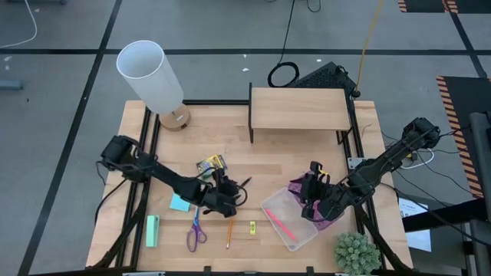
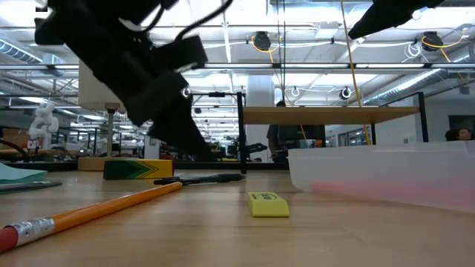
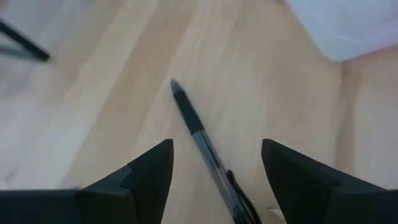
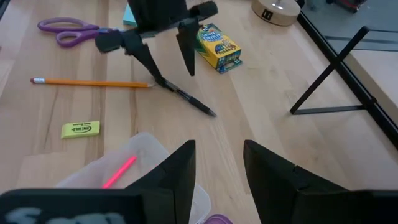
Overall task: Pack school essentials
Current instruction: Put the black pen into the purple supply box
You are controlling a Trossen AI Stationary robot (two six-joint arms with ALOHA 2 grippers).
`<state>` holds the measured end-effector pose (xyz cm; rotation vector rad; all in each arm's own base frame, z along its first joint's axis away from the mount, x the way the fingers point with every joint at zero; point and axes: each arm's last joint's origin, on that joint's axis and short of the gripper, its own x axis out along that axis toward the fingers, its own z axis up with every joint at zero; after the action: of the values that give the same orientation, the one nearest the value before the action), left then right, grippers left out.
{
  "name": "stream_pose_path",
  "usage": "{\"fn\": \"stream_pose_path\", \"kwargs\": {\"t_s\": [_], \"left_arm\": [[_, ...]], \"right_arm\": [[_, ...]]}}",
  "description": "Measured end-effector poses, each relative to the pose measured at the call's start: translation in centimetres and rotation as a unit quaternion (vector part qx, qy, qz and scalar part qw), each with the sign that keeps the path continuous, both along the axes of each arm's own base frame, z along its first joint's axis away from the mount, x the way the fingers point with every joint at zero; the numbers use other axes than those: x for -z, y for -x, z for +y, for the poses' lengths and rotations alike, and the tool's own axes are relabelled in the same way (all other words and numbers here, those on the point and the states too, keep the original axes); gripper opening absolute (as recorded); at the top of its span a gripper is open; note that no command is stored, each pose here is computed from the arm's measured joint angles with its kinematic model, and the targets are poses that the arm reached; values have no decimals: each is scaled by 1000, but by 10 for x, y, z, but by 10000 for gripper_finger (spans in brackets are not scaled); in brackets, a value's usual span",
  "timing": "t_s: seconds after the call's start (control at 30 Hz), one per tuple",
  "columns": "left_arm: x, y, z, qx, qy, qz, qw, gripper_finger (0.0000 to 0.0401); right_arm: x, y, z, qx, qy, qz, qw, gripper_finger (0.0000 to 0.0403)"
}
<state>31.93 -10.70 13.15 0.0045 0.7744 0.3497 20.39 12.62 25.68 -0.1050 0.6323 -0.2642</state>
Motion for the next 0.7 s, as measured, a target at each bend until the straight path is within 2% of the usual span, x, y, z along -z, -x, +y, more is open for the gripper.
{"fn": "stream_pose_path", "kwargs": {"t_s": [0.13,0.4,0.7], "left_arm": [[9,-3,3,-29,24,-6,999,242],[27,-6,2,-46,33,3,998,196],[30,-6,1,-51,43,3,998,144]], "right_arm": [[0,0,0,0,0,0,1000,128],[0,0,0,0,1,0,1000,128],[0,0,0,0,2,0,1000,128]]}}
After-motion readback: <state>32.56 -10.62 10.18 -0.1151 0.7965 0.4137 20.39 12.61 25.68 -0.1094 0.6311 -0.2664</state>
